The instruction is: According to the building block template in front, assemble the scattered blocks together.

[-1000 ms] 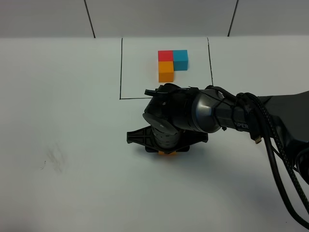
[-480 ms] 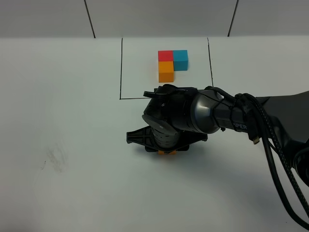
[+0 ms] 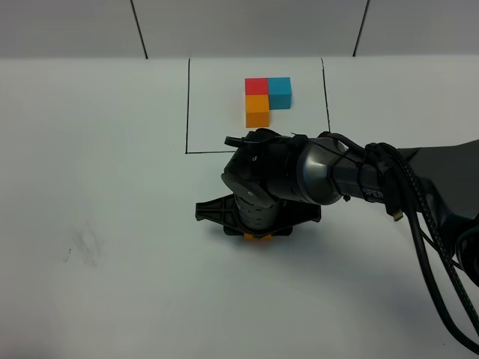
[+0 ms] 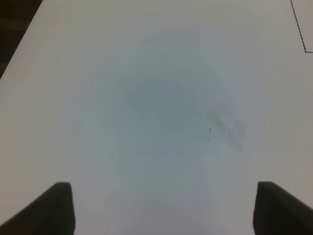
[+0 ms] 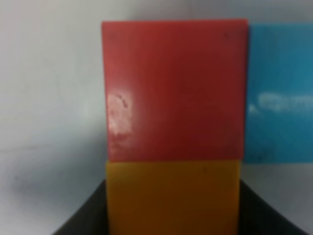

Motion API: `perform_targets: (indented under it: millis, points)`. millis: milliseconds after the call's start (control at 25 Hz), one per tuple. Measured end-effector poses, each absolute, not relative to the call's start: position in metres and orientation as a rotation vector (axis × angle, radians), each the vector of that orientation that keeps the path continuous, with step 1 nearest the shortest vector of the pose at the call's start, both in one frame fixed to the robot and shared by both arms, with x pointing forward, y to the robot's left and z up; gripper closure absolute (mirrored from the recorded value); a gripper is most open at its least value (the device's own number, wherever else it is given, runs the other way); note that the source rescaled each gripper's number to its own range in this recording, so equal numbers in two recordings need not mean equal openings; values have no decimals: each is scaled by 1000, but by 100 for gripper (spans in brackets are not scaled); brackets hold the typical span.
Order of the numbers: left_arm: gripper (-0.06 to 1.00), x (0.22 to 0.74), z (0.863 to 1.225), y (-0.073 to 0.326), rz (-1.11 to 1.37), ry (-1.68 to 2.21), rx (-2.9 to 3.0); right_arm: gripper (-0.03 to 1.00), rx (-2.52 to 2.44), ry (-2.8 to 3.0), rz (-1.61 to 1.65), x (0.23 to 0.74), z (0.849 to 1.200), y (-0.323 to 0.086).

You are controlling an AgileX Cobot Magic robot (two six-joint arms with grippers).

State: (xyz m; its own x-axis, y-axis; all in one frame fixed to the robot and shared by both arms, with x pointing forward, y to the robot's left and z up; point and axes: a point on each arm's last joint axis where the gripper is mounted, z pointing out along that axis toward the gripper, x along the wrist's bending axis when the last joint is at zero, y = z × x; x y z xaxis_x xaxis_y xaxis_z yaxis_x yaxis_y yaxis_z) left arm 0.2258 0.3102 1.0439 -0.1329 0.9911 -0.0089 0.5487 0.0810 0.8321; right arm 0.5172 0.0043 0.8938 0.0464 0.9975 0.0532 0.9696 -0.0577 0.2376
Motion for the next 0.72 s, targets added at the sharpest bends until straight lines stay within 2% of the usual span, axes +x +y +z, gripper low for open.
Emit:
perform_targets:
  millis: [80, 280, 360, 480, 720]
  points:
    - [27, 226, 1044, 310, 930, 1753, 1526, 78, 2186, 2052, 289, 516, 894, 4]
    - [27, 226, 1044, 310, 930, 1753, 1526, 21, 2119, 2096, 267, 513, 912, -1]
    - [27, 226, 1044, 310, 930, 1753, 1526, 5, 2088, 2116, 255, 511, 926, -5]
    - [27, 226, 1044, 310, 930, 1753, 1526, -2, 2044, 2140, 222, 503, 957, -15]
    - [27, 226, 1044, 310, 930, 1753, 1526, -3, 1693, 2036, 237, 497, 1048, -64]
